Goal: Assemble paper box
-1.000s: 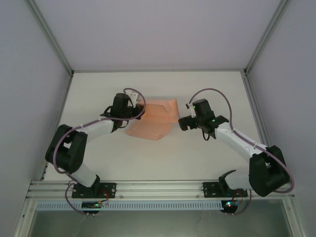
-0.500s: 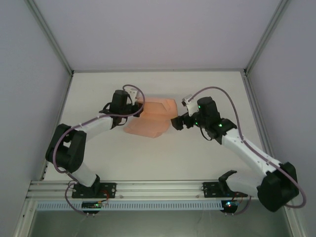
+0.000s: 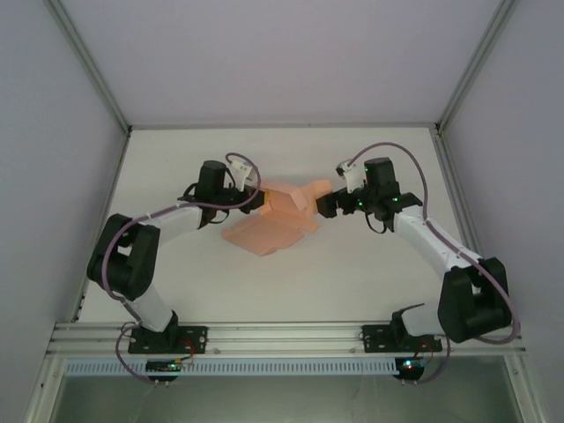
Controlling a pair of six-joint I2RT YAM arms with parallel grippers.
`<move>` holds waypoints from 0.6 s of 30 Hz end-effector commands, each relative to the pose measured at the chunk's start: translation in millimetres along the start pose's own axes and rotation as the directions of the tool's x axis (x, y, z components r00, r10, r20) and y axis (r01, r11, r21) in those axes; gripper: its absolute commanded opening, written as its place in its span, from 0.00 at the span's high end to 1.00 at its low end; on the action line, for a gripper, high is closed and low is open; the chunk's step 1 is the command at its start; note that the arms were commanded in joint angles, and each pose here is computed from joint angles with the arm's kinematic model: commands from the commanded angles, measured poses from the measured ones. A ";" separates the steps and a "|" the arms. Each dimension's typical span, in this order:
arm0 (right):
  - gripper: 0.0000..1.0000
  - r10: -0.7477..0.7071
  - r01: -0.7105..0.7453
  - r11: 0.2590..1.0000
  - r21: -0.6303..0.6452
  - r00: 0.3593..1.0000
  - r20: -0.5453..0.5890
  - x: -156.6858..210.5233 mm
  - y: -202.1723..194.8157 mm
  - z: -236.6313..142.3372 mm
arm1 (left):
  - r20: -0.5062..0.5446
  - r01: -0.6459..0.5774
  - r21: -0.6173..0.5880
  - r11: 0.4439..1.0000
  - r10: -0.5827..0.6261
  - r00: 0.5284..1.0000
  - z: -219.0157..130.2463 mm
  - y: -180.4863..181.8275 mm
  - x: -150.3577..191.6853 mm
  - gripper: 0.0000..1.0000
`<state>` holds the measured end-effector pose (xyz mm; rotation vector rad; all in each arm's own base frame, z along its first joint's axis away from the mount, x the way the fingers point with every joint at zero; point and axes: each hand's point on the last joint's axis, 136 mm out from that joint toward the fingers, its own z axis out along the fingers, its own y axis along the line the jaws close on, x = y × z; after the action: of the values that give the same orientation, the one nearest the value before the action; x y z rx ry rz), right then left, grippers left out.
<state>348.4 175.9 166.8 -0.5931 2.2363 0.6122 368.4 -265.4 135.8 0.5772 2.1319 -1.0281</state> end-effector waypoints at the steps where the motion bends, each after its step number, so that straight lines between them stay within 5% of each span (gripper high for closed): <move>1: 0.01 -0.053 0.054 0.995 -0.081 0.999 0.011 -0.6 9.5 13.2 | 0.020 -0.058 0.112 0.992 0.056 0.998 1.7 -21.9 -9.2 1.00; 7: 0.01 -0.083 0.089 0.982 -0.165 0.996 0.043 -15.0 29.3 27.2 | 0.040 -0.042 0.063 0.997 0.040 0.998 2.3 -18.6 -16.2 1.00; 18: 0.01 -0.080 0.081 0.996 0.034 0.996 -0.032 39.8 21.1 -32.5 | 0.095 0.070 -0.154 0.986 -0.056 0.994 -13.4 19.2 -26.1 1.00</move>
<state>313.0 181.3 180.6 -0.6866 2.1566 0.6073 384.2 -252.6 127.8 0.4355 2.1850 -0.9156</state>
